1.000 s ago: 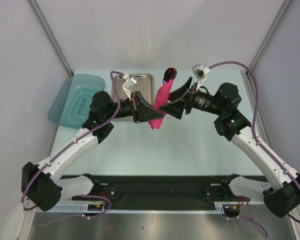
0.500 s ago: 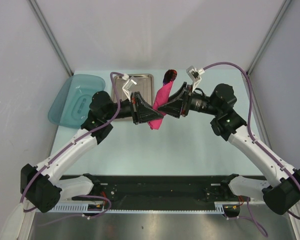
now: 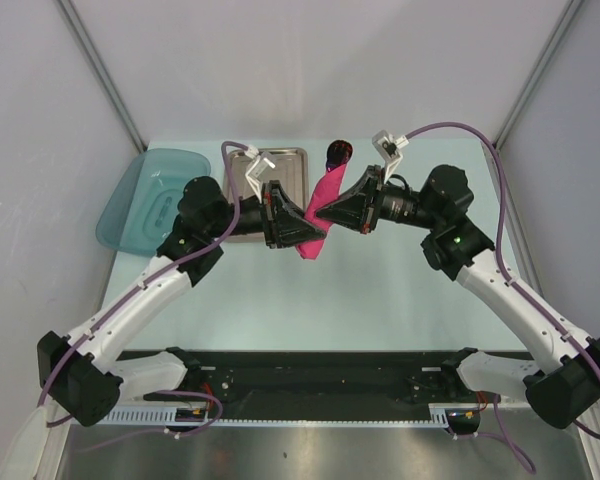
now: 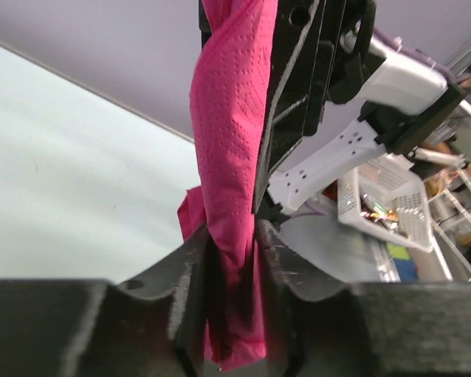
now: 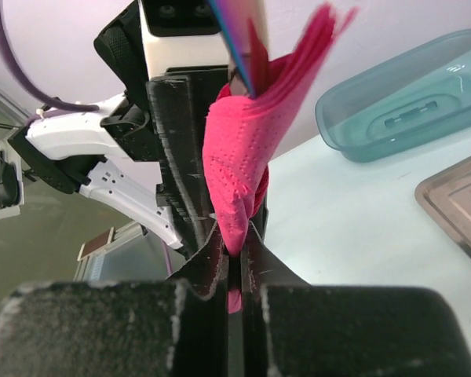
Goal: Place the utensils on the paper napkin and roll it up
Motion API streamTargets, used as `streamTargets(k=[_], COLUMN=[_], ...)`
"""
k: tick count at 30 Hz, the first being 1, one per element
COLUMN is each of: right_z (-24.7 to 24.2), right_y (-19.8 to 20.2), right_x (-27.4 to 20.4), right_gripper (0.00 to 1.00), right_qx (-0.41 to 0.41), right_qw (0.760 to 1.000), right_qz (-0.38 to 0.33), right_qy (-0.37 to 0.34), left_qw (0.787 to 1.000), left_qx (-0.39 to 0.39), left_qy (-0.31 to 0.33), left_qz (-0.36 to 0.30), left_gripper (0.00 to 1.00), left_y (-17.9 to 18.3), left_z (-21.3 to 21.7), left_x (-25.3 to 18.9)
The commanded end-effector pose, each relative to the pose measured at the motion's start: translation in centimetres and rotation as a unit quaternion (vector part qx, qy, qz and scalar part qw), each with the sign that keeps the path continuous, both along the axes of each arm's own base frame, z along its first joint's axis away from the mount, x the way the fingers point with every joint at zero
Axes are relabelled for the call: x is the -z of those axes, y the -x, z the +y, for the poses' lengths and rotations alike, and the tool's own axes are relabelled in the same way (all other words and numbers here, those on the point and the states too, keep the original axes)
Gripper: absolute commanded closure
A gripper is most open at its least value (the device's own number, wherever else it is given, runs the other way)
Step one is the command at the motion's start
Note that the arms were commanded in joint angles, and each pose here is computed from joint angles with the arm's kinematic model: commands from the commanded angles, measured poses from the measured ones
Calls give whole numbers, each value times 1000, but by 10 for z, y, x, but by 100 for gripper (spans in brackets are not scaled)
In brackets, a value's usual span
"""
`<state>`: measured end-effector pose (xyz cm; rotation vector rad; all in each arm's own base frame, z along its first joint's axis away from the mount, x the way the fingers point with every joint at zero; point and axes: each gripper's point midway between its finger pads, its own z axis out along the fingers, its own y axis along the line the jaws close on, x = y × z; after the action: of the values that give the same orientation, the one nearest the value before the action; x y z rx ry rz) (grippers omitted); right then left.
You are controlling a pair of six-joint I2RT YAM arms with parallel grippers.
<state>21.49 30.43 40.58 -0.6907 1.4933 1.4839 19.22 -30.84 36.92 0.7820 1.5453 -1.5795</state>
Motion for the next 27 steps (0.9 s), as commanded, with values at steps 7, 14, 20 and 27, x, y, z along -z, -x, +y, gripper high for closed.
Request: streamTargets(k=[7, 14, 20, 27], right_z=[-14, -18, -19, -15], right_y=[-9, -7, -11, -2], right_x=[-48, -58, -56, -53], right_gripper=[100, 100, 100, 100], right_qx=[26, 24, 31, 12], right_qw=[997, 996, 997, 997], right_qz=[-43, -43, -34, -58], right_qy=[-53, -70, -69, -57], left_qw=[998, 997, 997, 999], left_qx=[5, -1, -52, -39], left_qy=[-59, -64, -48, -13], left_qz=[-17, 34, -41, 8], left_gripper=[53, 59, 70, 67], left_y=[18, 16, 0, 6], left_z=[21, 38, 63, 64], left_x=[19, 49, 26, 4])
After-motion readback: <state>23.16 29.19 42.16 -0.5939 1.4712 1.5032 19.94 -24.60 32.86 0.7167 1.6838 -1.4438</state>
